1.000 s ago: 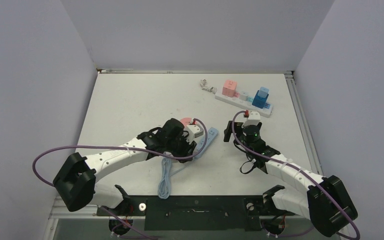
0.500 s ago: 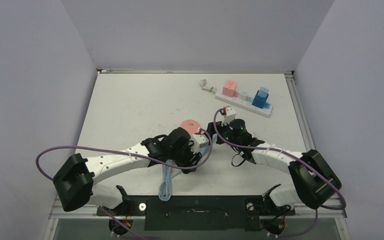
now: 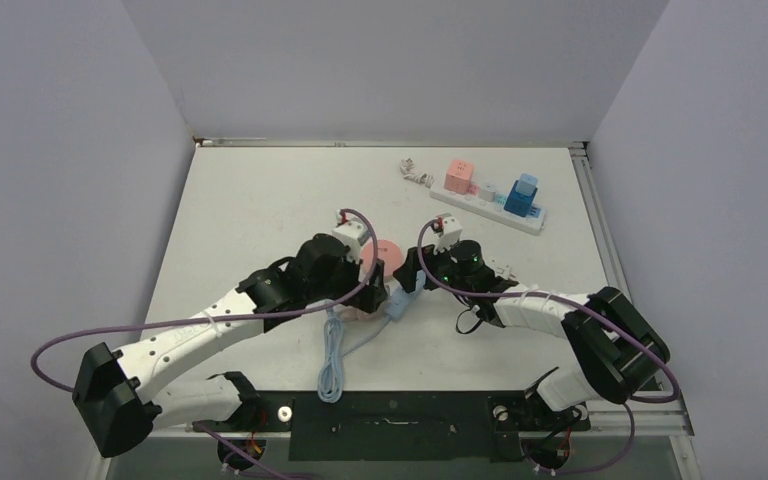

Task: Pull the plug off the socket
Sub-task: Remove the plug from the socket.

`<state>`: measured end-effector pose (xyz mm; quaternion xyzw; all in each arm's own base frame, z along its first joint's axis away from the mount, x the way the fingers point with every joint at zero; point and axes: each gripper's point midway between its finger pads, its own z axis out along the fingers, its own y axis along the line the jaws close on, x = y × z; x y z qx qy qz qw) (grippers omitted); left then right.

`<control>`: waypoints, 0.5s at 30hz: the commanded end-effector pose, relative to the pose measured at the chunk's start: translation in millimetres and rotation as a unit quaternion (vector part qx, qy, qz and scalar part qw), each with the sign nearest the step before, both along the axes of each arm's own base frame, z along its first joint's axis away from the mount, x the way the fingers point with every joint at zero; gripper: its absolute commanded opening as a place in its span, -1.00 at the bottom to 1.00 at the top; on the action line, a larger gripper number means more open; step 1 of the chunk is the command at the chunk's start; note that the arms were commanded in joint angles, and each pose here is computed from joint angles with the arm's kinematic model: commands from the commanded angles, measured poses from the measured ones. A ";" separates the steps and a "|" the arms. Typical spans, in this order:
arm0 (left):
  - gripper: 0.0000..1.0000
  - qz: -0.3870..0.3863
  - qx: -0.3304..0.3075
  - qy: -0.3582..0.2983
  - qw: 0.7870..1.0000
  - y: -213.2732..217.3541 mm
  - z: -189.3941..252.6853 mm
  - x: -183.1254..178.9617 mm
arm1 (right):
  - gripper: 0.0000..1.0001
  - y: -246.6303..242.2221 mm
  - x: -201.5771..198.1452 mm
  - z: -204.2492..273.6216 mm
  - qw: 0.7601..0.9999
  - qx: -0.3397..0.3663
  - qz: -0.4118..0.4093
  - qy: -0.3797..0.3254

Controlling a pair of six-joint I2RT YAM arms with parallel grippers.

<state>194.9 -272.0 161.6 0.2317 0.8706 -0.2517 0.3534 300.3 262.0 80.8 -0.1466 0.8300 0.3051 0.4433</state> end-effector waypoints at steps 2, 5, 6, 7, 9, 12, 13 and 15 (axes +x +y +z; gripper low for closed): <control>0.93 0.211 -0.058 0.036 0.975 53.2 10.3 51.8 | 0.82 -7.7 6.5 25.3 0.998 0.014 -0.028 -0.054; 0.94 0.260 -0.072 0.044 0.962 68.4 2.7 59.9 | 0.82 -11.7 5.7 30.2 0.997 0.013 -0.035 -0.063; 0.94 0.271 -0.070 0.050 0.959 71.4 -1.9 60.7 | 0.82 -13.0 5.5 30.1 0.997 0.011 -0.037 -0.064; 0.94 0.282 -0.065 0.057 0.956 74.7 -7.5 61.0 | 0.82 -14.1 5.2 32.2 0.997 0.012 -0.038 -0.067; 0.95 0.304 -0.056 0.073 0.948 82.6 -20.5 60.6 | 0.82 -16.1 4.6 34.5 0.997 0.012 -0.041 -0.070; 0.94 0.325 -0.058 0.095 0.939 92.8 -39.2 58.9 | 0.81 -18.9 4.1 38.2 0.996 0.013 -0.046 -0.076; 0.93 0.328 -0.068 0.101 0.937 94.1 -42.6 58.1 | 0.82 -19.3 3.7 38.6 0.996 0.012 -0.046 -0.077; 0.91 0.330 -0.083 0.111 0.934 95.0 -50.3 56.7 | 0.82 -21.0 4.2 39.3 0.996 0.011 -0.050 -0.078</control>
